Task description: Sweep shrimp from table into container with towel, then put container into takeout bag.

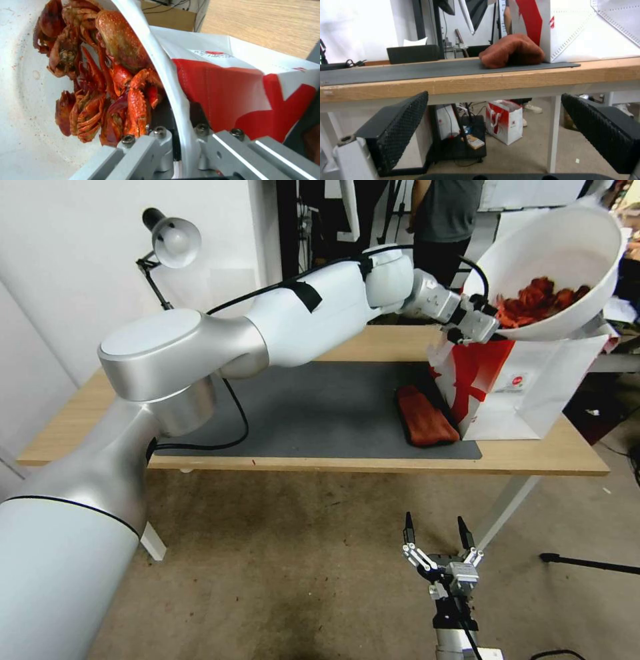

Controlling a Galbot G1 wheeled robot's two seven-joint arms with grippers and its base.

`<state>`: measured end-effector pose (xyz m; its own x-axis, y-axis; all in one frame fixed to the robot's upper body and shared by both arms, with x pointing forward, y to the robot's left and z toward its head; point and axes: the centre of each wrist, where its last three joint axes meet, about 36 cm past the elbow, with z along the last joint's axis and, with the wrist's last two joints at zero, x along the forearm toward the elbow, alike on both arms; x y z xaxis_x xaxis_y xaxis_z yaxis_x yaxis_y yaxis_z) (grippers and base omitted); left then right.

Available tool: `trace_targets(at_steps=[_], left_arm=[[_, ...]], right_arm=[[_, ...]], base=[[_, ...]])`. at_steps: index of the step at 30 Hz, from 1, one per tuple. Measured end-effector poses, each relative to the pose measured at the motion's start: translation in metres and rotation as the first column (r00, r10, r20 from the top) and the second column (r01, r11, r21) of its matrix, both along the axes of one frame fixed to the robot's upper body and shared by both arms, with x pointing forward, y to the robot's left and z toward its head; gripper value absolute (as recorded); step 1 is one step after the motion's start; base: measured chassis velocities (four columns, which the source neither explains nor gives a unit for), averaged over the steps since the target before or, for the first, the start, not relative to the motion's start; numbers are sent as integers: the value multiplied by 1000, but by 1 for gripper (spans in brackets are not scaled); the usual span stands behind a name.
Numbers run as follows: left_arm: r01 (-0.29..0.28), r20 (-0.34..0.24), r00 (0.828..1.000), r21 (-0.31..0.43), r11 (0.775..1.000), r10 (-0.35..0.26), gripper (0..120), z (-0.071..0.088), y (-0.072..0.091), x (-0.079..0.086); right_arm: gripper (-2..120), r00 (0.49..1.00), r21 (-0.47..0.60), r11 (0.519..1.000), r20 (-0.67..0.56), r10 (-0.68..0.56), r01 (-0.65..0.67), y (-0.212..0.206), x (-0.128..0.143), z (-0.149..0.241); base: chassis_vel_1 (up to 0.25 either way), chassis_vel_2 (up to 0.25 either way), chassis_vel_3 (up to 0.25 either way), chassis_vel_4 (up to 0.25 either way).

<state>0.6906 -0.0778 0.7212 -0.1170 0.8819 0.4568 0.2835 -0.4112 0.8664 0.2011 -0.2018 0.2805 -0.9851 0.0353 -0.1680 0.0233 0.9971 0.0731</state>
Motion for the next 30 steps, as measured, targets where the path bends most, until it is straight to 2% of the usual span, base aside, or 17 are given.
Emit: trace_targets(at_steps=[6, 10, 12, 13, 15, 16, 18, 19, 21, 22, 25, 26, 28, 29, 30], left_arm=[[-13, 11, 1000, 8, 1000, 13, 0, 6, 0, 0], [-16, 18, 1000, 11, 1000, 15, 12, 9, -2, -3], [-16, 18, 1000, 11, 1000, 16, 14, 9, -2, -3], [-17, 20, 1000, 10, 1000, 17, 20, 11, -3, -4], [-18, 21, 1000, 10, 1000, 17, 24, 11, -3, -4], [-22, 26, 999, 5, 1000, 22, 33, 14, -2, -4], [-24, 33, 999, -7, 1000, 24, 42, 17, -3, -4], [-24, 33, 999, -7, 1000, 24, 42, 17, -3, -4], [-27, 36, 999, -18, 999, 28, 52, 19, -3, -5], [-27, 36, 999, -18, 999, 28, 52, 19, -3, -5], [-29, 31, 999, -31, 999, 30, 69, 21, -4, -7], [-29, 31, 999, -31, 999, 30, 69, 21, -4, -7], [-35, 23, 999, -50, 998, 36, 79, 22, -3, -5], [-35, 23, 999, -50, 998, 36, 79, 22, -3, -5], [-41, 18, 999, -61, 997, 42, 84, 22, -1, -4]], right_arm=[[100, 1000, 1, 1000, 0, 1, -1, 1, 0, -2], [100, 1000, -1, 1000, -1, 4, -4, 0, 1, -3], [100, 1000, -1, 1000, -1, 4, -4, 0, 1, -3], [100, 1000, -2, 1000, -1, 5, -5, 0, 1, -3], [100, 1000, -3, 1000, -1, 5, -5, 0, 1, -3], [100, 1000, -5, 1000, -4, 8, -8, -1, 1, -4], [100, 1000, -8, 1000, -6, 12, -13, -1, 1, -5], [100, 1000, -8, 1000, -6, 12, -13, -1, 1, -5], [100, 1000, -10, 1000, -6, 16, -16, -2, 3, -5], [100, 1000, -10, 1000, -6, 16, -16, -2, 3, -5], [100, 1000, -10, 1000, -10, 21, -21, -1, 3, -6], [100, 1000, -10, 1000, -10, 21, -21, -1, 3, -6], [100, 1000, -10, 1000, -11, 26, -26, 0, 3, -7], [100, 1000, -10, 1000, -11, 26, -26, 0, 3, -7], [100, 1000, -10, 1000, -11, 27, -27, 0, 4, -7]], base=[[0, 0, 0, 0], [0, 0, 0, 0], [0, 0, 0, 0], [0, 0, 0, 0], [0, 0, 0, 0], [0, 0, 0, 0], [0, 0, 0, 0], [0, 0, 0, 0], [0, 0, 0, 0], [0, 0, 0, 0], [0, 0, 0, 0], [0, 0, 0, 0], [0, 0, 0, 0], [0, 0, 0, 0], [0, 0, 0, 0]])
